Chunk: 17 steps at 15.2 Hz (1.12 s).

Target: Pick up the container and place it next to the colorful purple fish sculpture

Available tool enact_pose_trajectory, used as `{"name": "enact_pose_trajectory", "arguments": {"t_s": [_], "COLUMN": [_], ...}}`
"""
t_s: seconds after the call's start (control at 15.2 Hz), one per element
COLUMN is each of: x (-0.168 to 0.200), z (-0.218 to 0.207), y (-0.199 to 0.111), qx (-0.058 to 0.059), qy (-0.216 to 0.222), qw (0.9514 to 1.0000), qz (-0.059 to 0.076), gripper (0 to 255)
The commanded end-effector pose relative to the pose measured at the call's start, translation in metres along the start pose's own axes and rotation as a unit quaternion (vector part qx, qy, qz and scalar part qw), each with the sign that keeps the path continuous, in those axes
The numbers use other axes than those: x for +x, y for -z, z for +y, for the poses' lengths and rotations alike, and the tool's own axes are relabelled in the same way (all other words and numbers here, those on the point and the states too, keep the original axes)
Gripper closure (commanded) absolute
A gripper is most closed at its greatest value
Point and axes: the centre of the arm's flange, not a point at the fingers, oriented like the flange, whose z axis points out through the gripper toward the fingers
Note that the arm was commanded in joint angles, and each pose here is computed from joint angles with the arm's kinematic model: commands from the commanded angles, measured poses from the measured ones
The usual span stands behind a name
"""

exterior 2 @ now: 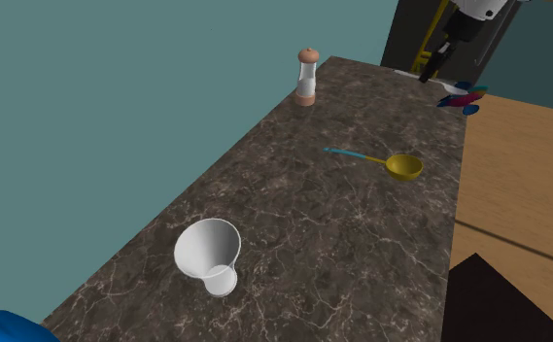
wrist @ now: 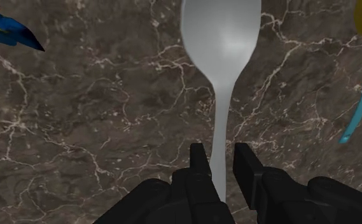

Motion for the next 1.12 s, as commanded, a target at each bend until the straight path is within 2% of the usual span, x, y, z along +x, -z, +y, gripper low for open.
{"name": "enact_pose_trajectory", "arguments": {"t_s": [0.0,1.06], "x": [-0.002,-0.02], "z": [0.001,0.011], "y": [-0.011,-0.093], "qx": [0.0,0.0], "qy": [0.0,0.0], "qw": [1.0,1.0], "qz": [0.0,0.0], "gripper": [255,255]}}
